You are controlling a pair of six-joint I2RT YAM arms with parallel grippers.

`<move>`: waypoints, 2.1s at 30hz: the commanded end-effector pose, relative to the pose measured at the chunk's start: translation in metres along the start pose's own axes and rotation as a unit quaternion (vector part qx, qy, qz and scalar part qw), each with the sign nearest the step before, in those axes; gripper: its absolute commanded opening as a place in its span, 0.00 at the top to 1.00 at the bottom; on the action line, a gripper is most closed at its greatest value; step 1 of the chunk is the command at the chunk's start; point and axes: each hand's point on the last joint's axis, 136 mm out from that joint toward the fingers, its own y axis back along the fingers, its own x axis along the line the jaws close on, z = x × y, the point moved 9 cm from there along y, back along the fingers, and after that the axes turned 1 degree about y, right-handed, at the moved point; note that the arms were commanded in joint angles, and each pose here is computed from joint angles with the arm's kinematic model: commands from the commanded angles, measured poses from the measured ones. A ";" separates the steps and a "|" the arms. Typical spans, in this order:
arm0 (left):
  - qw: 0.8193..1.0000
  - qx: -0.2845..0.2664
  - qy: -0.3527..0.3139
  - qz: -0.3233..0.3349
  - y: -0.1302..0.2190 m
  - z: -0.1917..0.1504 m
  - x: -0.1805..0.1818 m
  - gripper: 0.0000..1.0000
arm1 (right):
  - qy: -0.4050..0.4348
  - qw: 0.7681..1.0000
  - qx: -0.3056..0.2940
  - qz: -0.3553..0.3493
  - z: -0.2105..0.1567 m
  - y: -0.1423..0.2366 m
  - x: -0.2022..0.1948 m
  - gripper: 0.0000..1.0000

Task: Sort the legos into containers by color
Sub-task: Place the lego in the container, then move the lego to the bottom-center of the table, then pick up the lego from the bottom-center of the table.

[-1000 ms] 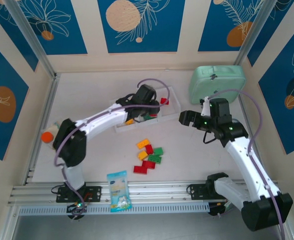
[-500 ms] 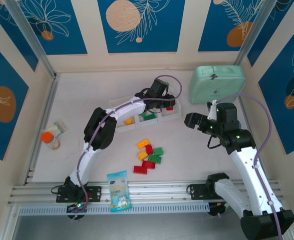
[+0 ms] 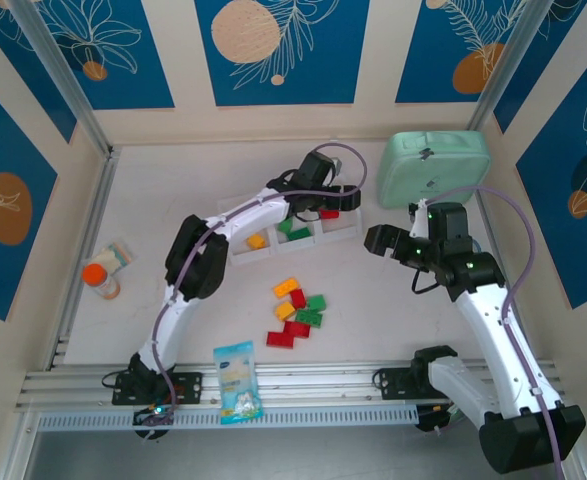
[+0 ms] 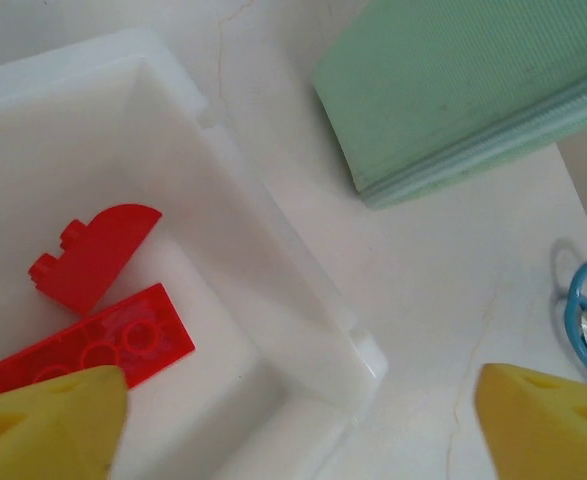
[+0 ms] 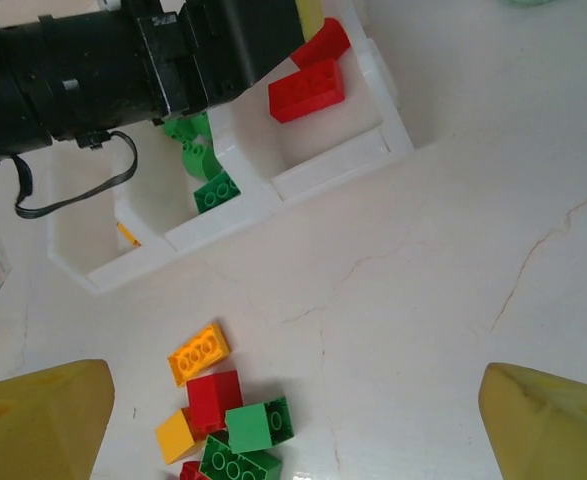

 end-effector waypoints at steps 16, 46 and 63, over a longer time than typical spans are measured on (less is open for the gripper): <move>0.998 0.000 -0.063 0.027 0.138 -0.064 0.017 0.01 | -0.011 0.979 0.205 0.023 -0.027 -0.069 0.022 0.03; 0.987 -0.124 -0.042 0.097 0.332 -0.204 0.089 0.01 | 0.133 0.912 0.361 -0.145 -0.119 -0.180 0.043 0.45; 0.985 -0.117 -0.042 0.117 0.337 -0.210 0.093 0.01 | 0.135 0.919 0.333 -0.160 -0.102 -0.160 0.033 0.47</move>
